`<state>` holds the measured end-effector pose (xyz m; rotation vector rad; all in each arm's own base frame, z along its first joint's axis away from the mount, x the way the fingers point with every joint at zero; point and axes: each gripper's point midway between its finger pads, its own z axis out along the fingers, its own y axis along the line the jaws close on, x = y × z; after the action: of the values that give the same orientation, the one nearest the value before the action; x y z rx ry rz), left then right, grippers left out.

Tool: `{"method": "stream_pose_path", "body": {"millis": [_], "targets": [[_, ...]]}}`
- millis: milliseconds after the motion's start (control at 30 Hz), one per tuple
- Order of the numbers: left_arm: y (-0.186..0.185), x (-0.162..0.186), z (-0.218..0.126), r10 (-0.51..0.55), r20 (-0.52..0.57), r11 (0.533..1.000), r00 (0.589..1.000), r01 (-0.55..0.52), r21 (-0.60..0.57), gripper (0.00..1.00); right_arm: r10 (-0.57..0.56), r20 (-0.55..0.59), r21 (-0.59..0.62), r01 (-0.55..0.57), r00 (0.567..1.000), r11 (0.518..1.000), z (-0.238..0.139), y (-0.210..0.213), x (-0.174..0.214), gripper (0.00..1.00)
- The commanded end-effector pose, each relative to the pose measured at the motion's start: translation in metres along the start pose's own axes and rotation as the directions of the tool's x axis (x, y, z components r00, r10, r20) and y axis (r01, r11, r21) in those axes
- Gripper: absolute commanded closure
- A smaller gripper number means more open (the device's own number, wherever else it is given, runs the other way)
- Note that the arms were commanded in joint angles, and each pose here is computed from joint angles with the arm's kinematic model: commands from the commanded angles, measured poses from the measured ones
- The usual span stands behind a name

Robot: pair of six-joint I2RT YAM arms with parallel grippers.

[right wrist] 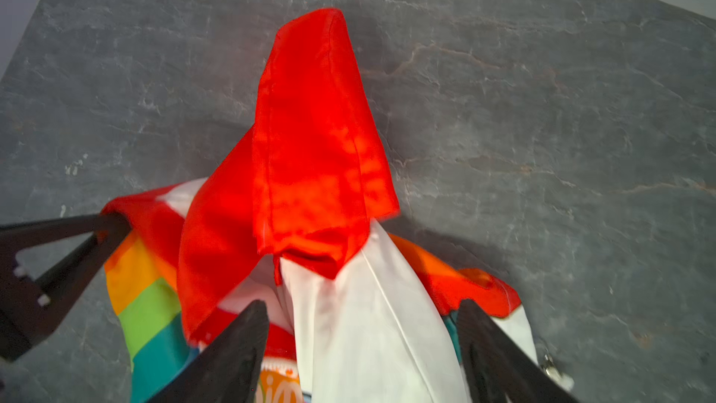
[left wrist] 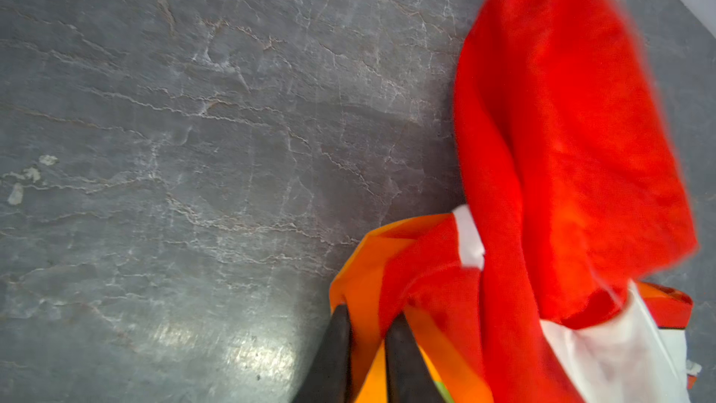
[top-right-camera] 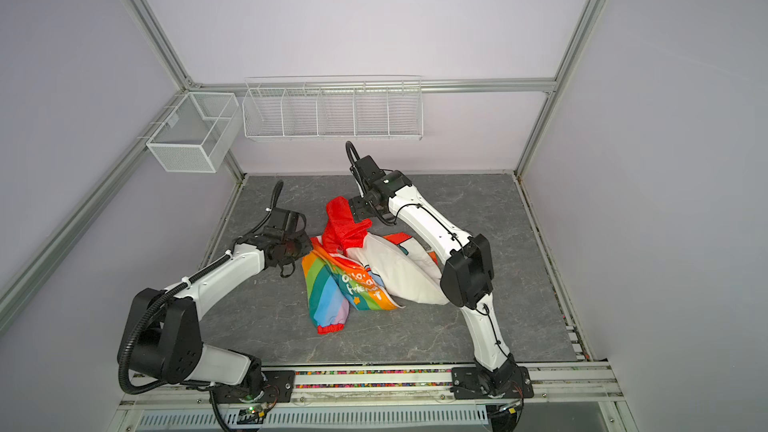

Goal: Zip up the jacket

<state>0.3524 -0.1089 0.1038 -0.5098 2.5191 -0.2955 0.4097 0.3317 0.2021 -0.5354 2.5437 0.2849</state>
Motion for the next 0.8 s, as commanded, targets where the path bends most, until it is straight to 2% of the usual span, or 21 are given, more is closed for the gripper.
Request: {"method": "stream_pose_path", "body": {"millis": [0, 233, 433, 600, 767], "targets": [[0.0, 0.0, -0.013, 0.0, 0.003, 1.0, 1.0, 0.0, 0.02, 0.74, 0.012, 0.105, -0.046, -0.008, 0.994, 0.999, -0.051, -0.008, -0.009, 0.17], [-0.023, 0.01, -0.049, 0.046, 0.002, 0.978, 0.999, -0.046, 0.205, 0.7, 0.013, 0.036, -0.078, -0.01, 0.999, 0.997, -0.044, -0.03, 0.056, 0.14], [-0.047, 0.041, -0.069, 0.072, -0.055, 0.935, 0.996, -0.048, 0.352, 0.63, 0.045, -0.067, -0.124, -0.054, 0.997, 0.991, -0.012, -0.041, 0.105, 0.14], [-0.072, 0.065, -0.067, 0.086, -0.087, 0.91, 0.992, -0.043, 0.411, 0.61, 0.068, -0.145, -0.138, -0.088, 0.987, 0.987, 0.026, -0.041, 0.121, 0.15], [-0.082, 0.064, -0.053, 0.093, -0.094, 0.909, 0.991, -0.046, 0.415, 0.61, 0.083, -0.193, -0.153, -0.113, 0.978, 0.982, 0.053, -0.039, 0.128, 0.17]]}}
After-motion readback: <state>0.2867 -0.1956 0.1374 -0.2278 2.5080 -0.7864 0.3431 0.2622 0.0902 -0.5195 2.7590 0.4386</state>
